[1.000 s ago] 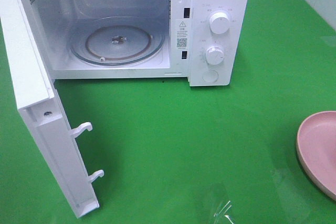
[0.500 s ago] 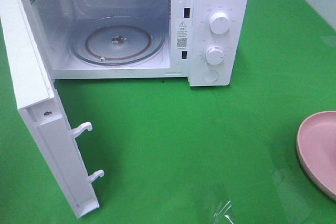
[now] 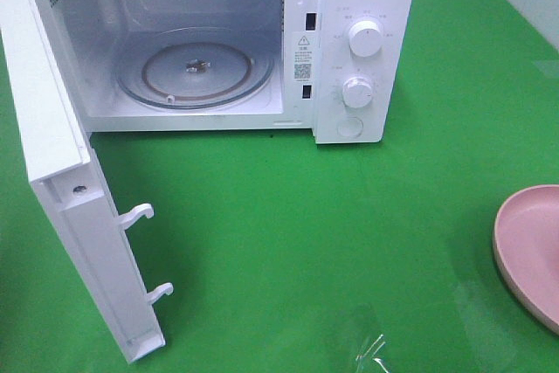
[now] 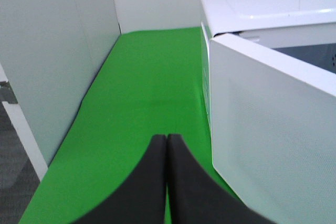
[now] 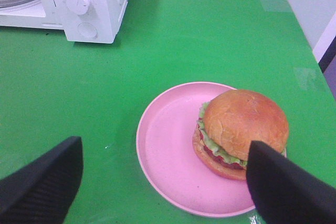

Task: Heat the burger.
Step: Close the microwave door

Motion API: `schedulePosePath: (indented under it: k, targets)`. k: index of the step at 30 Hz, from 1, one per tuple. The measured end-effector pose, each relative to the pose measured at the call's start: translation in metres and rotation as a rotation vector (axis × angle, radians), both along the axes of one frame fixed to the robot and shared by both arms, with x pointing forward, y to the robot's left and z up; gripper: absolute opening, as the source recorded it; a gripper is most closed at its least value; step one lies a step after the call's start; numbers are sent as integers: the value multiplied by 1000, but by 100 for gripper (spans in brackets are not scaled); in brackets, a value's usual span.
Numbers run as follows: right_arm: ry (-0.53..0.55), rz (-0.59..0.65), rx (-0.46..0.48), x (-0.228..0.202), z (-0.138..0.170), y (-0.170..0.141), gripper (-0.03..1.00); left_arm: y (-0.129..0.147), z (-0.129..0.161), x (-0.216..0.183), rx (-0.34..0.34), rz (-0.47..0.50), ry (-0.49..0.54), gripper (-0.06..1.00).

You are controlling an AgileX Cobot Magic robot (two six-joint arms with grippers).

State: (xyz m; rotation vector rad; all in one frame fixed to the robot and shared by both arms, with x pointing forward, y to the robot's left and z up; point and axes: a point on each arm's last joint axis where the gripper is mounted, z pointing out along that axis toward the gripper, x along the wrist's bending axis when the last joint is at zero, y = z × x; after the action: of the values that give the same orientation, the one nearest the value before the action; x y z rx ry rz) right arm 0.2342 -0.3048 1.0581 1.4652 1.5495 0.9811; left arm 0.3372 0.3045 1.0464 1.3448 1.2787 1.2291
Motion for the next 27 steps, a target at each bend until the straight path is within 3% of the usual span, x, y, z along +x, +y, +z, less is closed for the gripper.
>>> schedulePosePath:
  k: [4,16,27]
  targets:
    - [0,0,0,0,0,0,76,0,-14,10,2,1,-45,0]
    - [0,0,0,0,0,0,76,0,-42,53,-9,-16,7,0]
    - [0,0,0,0,0,0,76,-19,-70,83,62,-221,73,0]
